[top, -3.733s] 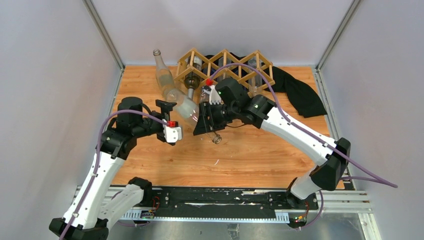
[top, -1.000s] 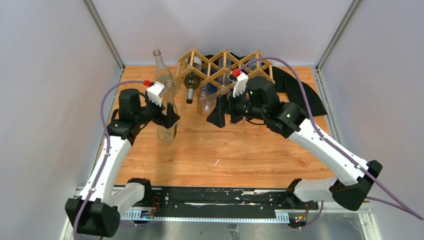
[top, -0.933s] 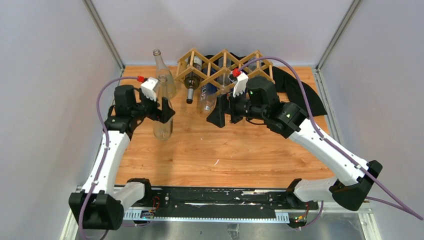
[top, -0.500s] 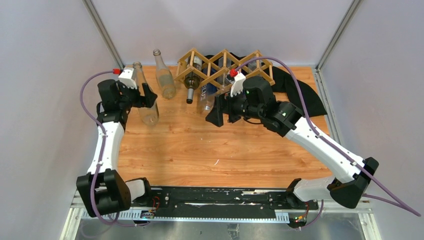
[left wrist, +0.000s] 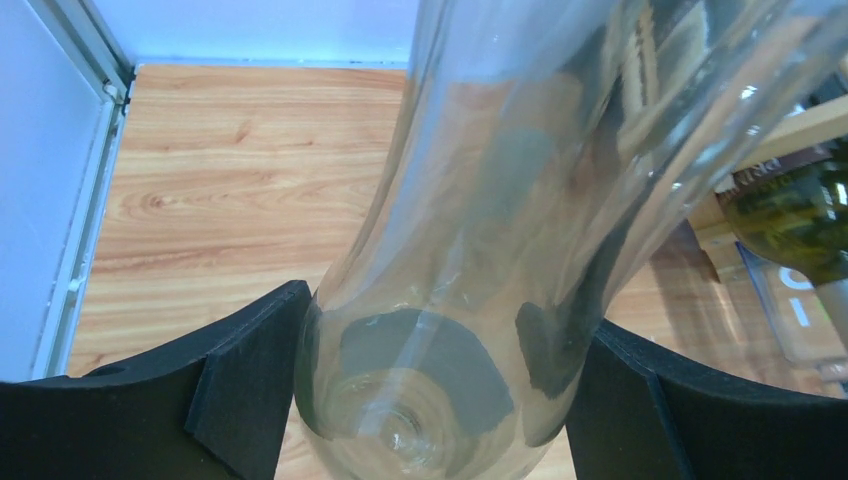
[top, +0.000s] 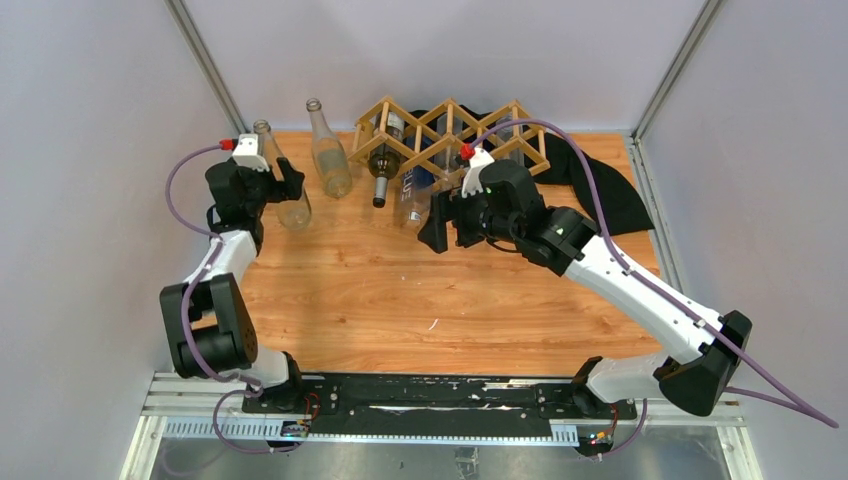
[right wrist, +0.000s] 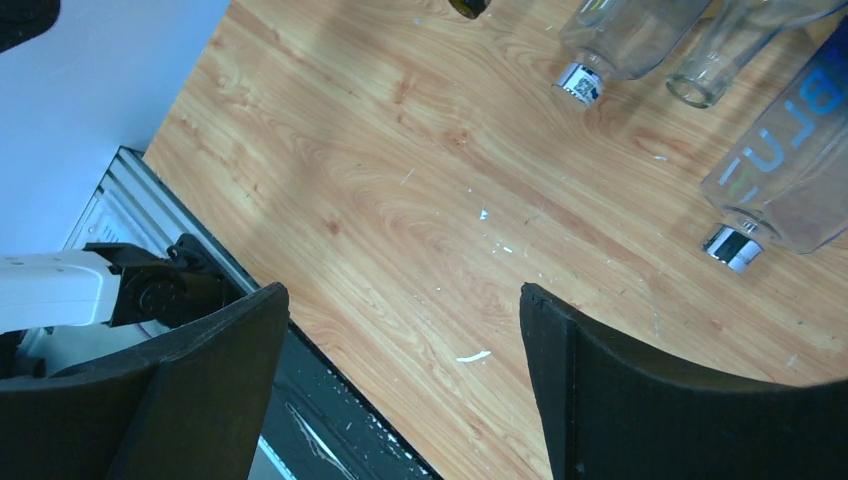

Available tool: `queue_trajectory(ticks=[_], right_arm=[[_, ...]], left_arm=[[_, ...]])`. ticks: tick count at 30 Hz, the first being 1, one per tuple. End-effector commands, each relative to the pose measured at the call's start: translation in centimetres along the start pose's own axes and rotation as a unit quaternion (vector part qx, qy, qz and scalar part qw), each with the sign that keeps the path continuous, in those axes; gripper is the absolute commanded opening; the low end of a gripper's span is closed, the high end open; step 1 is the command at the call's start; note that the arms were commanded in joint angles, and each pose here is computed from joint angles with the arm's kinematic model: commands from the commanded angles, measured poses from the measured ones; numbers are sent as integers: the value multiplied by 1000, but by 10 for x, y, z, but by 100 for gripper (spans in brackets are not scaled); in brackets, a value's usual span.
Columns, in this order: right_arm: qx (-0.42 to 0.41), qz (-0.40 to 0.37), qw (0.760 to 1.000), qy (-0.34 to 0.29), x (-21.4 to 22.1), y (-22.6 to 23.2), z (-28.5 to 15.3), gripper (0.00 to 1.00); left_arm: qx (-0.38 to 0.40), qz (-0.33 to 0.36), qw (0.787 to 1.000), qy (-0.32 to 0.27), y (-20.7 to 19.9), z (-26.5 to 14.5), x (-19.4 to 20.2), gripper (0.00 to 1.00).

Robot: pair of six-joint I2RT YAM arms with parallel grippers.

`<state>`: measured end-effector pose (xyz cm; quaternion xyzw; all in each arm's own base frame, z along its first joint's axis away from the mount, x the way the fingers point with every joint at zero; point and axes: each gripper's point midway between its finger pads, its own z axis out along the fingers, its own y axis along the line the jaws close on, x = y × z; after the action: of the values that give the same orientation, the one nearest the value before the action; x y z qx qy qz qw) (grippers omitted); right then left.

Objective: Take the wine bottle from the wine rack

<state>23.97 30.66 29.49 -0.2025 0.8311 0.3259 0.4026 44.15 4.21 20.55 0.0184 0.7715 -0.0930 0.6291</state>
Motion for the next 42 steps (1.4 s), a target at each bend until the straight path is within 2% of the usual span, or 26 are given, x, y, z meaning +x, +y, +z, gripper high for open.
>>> queue_trajectory(ticks=[1,8,13,36,38,41,42], right_arm=[[33,-3,999,-39,-15,-13,-9,89],[46,-4,998,-42,-15,-18,-4,89],[62,-8,997,-45,-17,-25,-3,91],[92,-44,994,-50,-13,-39,-14,96],[95,-45,993,-50,-12,-41,-14,96],[97,-44,993,-46,-10,-42,-13,97],[97,-44,993,-44,-10,-42,-12,97]], left_arm=[[5,52,986,-156,2,10,-82,0],[-11,66,983,-169,17,29,-78,0],[11,86,979,-187,11,33,-82,0],[6,97,981,-166,12,87,-71,1],[5,99,981,-164,13,88,-69,4],[5,99,982,-160,14,89,-68,25],[9,98,983,-155,13,90,-65,27]])
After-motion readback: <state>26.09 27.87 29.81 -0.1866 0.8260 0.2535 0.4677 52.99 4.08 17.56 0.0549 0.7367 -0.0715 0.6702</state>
